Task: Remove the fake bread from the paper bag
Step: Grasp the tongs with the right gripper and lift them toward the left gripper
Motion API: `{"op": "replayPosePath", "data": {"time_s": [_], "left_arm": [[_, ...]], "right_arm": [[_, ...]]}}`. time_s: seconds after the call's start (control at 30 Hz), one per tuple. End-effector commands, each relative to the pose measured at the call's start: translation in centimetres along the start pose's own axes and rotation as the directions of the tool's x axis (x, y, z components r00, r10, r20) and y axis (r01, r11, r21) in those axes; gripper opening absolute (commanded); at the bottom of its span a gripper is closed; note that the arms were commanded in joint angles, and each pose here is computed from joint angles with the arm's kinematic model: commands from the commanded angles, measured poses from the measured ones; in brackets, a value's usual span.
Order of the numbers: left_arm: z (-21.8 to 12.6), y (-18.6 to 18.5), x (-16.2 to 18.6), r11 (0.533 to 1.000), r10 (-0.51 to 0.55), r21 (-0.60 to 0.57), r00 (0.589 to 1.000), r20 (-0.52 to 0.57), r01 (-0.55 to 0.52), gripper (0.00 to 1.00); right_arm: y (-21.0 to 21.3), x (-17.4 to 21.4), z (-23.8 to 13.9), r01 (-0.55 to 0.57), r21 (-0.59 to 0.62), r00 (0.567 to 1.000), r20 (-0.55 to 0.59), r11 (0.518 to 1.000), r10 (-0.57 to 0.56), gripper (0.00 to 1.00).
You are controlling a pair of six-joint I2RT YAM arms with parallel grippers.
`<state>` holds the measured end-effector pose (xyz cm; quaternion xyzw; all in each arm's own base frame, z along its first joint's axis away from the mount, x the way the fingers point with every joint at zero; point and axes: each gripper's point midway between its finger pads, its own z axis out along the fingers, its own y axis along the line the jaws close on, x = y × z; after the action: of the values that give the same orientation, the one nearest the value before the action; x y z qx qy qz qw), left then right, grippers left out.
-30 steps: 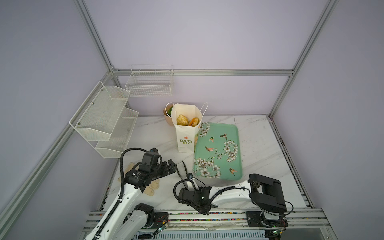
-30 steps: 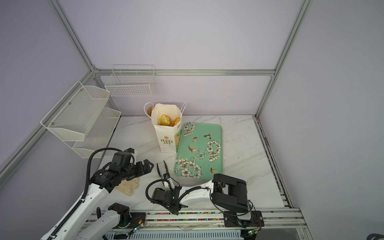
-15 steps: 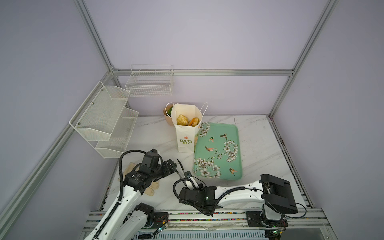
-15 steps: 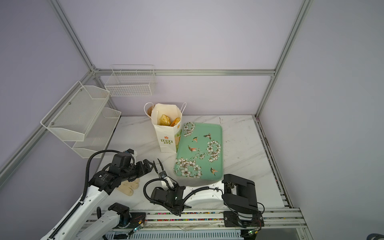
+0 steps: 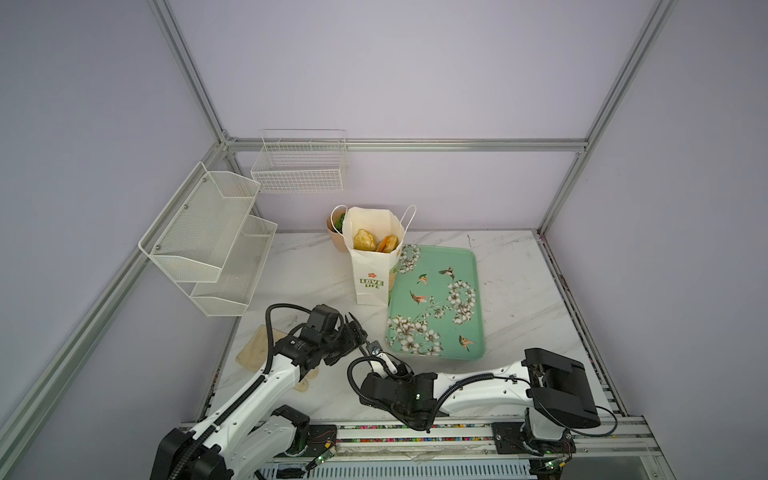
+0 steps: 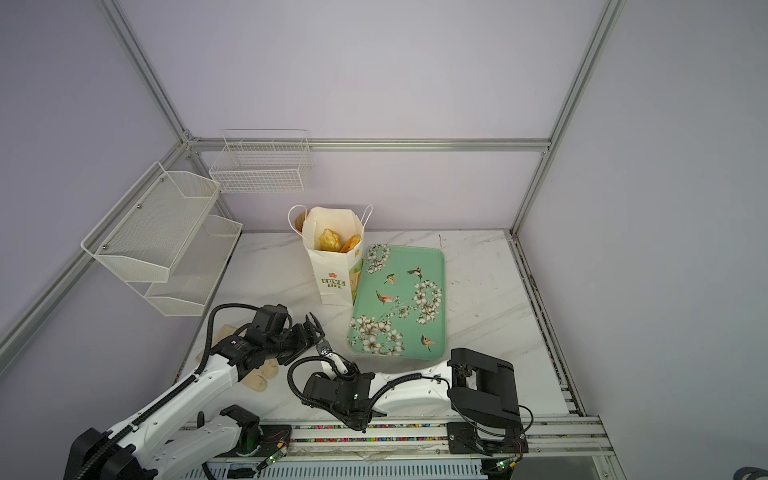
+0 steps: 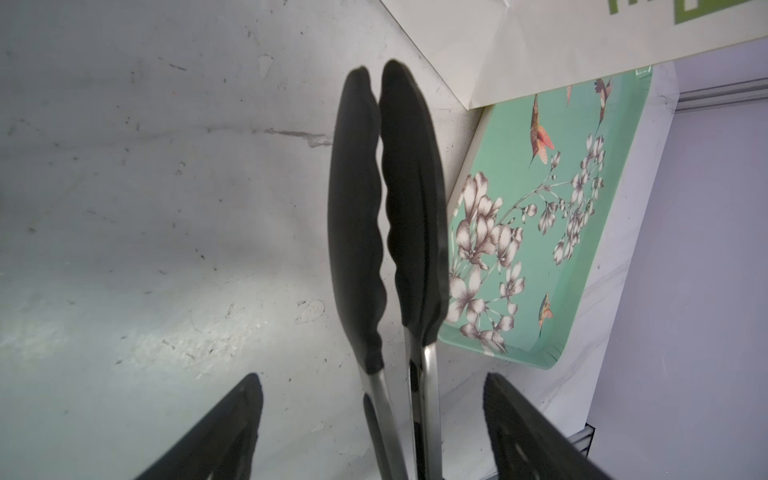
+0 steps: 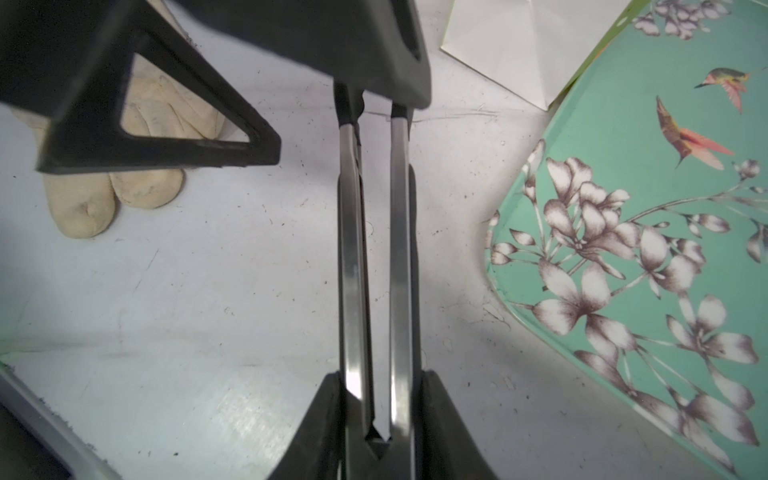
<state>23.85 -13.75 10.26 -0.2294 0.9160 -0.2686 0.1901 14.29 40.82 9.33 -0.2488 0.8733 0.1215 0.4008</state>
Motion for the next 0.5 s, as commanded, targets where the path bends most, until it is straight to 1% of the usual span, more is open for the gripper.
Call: {"op": "replayPosePath", "data": {"time_s": [0.0, 0.1, 0.2, 0.33, 0.47], "left_arm": [[1.4, -0.4, 0.1, 0.999, -0.026, 0.036, 1.0, -0.009, 0.026, 0.78], [1.9, -0.8, 0.0, 0.999, -0.026, 0.041, 1.0, -0.016, 0.026, 0.69], [2.0, -1.0, -0.2, 0.999, -0.015, 0.036, 1.0, -0.011, 0.016, 0.56], [1.8, -1.0, -0.6, 0.999, -0.01, 0.032, 1.0, 0.013, 0.009, 0.35], [1.6, -1.1, -1.0, 0.999, -0.004, 0.033, 0.999, 0.031, 0.003, 0.22]], "right_arm": [[0.0, -2.1, -1.1, -0.003, 0.009, 0.997, 0.084, 1.0, 0.003, 0.02], [0.0, -2.1, -1.1, 0.013, 0.011, 0.996, 0.086, 1.0, -0.014, 0.02], [0.1, -2.2, -1.1, 0.025, 0.011, 0.996, 0.088, 1.0, -0.026, 0.02], [0.3, -2.4, -1.0, 0.042, 0.011, 0.995, 0.091, 0.999, -0.043, 0.03], [0.4, -2.7, -1.0, 0.058, 0.014, 0.993, 0.101, 0.998, -0.059, 0.04]]}}
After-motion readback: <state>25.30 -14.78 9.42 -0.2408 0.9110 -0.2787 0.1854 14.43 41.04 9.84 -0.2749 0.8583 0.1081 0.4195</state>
